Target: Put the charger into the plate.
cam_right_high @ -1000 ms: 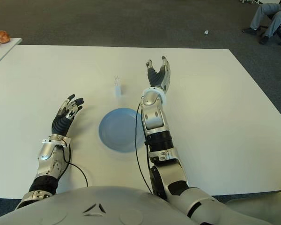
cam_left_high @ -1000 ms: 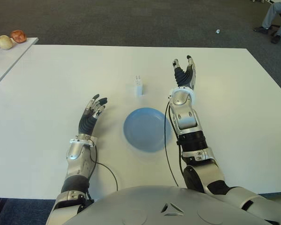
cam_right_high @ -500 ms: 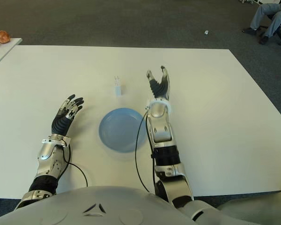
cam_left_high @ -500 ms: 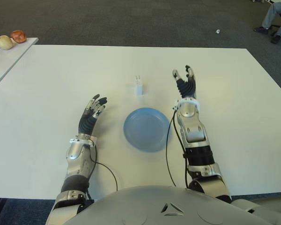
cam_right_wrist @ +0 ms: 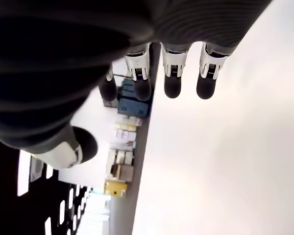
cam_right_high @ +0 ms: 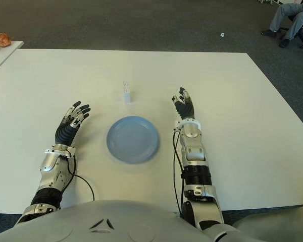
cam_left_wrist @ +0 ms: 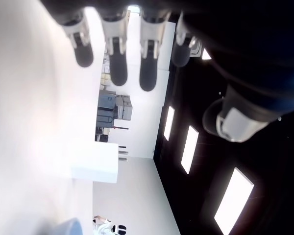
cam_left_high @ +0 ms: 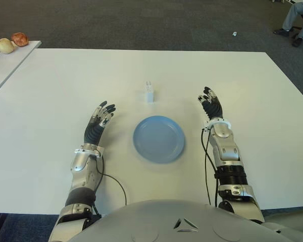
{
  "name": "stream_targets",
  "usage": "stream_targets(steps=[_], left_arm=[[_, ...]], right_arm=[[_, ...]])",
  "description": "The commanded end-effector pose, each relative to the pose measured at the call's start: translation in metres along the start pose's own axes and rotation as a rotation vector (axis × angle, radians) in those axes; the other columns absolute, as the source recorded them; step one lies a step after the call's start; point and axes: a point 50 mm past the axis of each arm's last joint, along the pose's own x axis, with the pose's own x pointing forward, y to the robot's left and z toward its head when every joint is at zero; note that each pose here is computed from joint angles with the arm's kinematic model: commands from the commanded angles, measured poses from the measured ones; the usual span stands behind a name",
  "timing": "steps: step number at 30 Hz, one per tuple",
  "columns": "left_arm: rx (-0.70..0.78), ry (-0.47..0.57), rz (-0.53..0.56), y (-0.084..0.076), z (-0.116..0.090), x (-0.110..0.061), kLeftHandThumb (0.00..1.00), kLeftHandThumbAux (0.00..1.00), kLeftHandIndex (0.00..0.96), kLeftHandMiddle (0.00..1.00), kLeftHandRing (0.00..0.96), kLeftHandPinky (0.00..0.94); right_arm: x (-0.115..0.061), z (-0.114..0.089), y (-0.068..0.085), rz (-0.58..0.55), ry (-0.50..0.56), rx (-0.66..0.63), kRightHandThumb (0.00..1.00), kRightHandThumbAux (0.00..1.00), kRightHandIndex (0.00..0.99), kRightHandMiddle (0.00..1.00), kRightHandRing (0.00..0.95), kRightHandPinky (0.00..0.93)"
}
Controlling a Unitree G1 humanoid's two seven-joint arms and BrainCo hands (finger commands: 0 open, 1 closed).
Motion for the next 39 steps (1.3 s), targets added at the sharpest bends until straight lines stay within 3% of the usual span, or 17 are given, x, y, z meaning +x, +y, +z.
stream_targets(steps=[1, 14, 39], left_arm=[[-0.135, 0.355, 0.090, 0.000, -0.062, -0.055, 0.000, 0.535, 0.103, 0.195, 0.164, 0.107], [-0.132, 0.357, 0.088, 0.002, -0.061, -0.054, 0.000, 0.530, 0.098, 0.186, 0.155, 0.105], [-0.136, 0.349, 0.092, 0.001, -0.060, -0.055, 0.000, 0.533, 0.105, 0.206, 0.172, 0.113]], right_arm=[[-0.006, -0.020, 0.001, 0.059, 0.047, 0.081, 0.067, 0.594, 0.000, 0.000, 0.000, 0.000], [-0.008, -0.038, -0.002, 0.181, 0.044, 0.186, 0.023, 0.662, 0.000, 0.000, 0.000, 0.000], [-0.008, -0.058, 0.003, 0.262, 0.030, 0.188, 0.001, 0.659, 0.000, 0.000, 0.000, 0.000]])
